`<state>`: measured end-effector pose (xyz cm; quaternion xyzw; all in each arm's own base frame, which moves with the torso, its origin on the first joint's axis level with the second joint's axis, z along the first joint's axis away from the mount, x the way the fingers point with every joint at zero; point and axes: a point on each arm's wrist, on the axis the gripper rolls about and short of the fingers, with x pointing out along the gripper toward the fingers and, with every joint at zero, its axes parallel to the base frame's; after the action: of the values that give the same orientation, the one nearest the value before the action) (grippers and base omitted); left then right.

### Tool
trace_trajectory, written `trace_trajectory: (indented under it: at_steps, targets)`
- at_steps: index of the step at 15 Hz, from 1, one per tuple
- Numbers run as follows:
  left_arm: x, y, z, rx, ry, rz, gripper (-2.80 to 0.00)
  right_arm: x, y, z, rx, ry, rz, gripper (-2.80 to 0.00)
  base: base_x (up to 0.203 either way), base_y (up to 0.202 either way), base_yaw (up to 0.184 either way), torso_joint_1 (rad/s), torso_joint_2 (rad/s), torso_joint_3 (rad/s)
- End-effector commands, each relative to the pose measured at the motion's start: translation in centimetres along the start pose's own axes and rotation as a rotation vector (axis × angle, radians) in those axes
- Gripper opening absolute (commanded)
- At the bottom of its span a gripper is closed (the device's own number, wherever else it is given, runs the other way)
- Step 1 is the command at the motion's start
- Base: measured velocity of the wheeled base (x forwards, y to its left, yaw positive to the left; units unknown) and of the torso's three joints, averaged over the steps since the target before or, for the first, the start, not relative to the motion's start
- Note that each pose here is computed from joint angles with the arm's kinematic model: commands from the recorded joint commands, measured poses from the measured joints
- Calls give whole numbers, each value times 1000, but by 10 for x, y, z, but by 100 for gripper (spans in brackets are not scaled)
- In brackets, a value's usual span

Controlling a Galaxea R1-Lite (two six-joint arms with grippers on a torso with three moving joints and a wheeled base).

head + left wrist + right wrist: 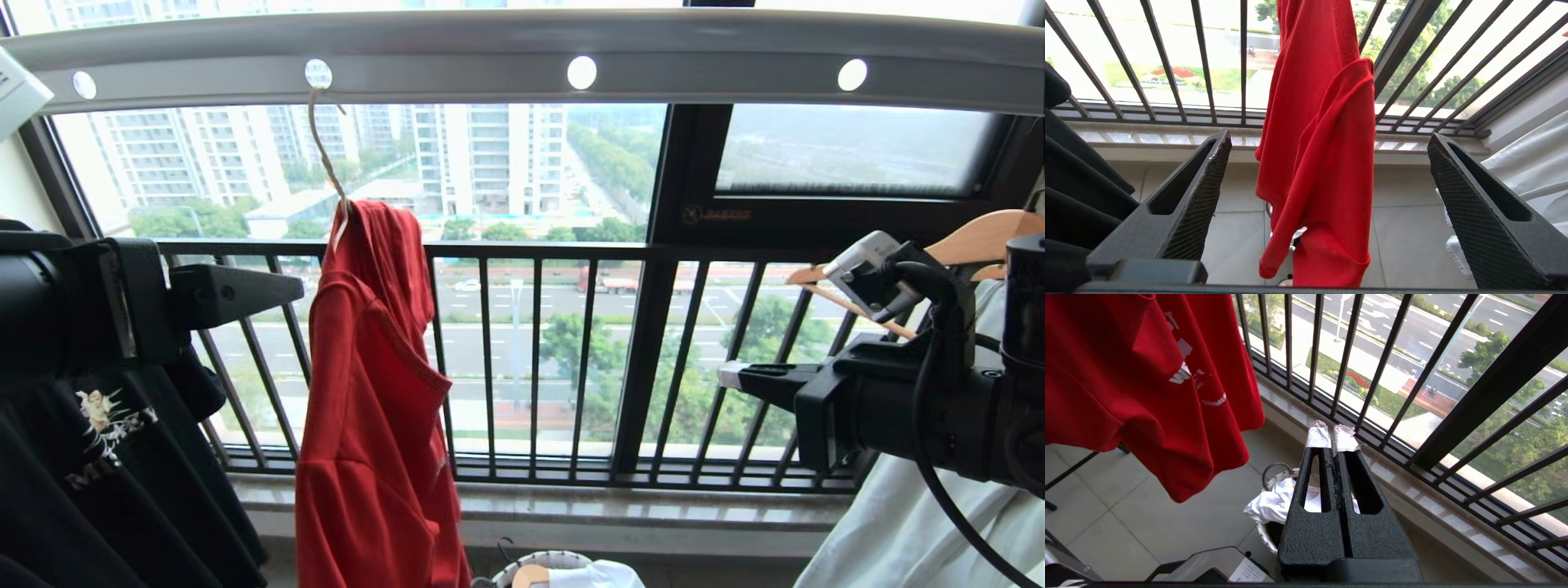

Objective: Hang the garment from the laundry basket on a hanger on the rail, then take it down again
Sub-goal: Take the clothes off the clothes rack

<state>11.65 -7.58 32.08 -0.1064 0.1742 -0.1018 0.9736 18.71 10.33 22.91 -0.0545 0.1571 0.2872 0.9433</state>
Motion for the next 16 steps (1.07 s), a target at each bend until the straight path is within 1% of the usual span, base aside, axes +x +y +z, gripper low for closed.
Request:
trace_trajectory:
  at_steps: [1, 3, 4, 6, 8, 9, 16]
  targets:
    - [16, -1, -16, 33, 74, 32, 0, 0, 0, 0, 0, 1, 1, -280, 0, 0, 0, 0, 0, 0]
    - [42, -1, -34, 66, 164, 87, 0, 0, 0, 0, 0, 1, 1, -280, 0, 0, 0, 0, 0, 0]
    - [54, -2, -39, 71, 179, 100, 0, 1, 0, -1, 0, 2, 1, -280, 0, 0, 0, 0, 0, 0]
    - [79, -6, -36, 46, 102, 99, 0, 1, 0, -1, 0, 4, 1, -280, 0, 0, 0, 0, 0, 0]
    - [87, -4, -32, 81, 65, 105, 0, 3, 0, -2, 1, 11, 0, -280, 0, 0, 0, 0, 0, 0]
    - [84, -4, -30, 82, 55, 102, -280, 4, 0, -3, 1, 16, 0, -280, 0, 0, 0, 0, 0, 0]
    - [61, 6, -24, 62, 4, 106, -280, 5, 0, -4, 1, 20, 2, -280, 0, 0, 0, 0, 0, 0]
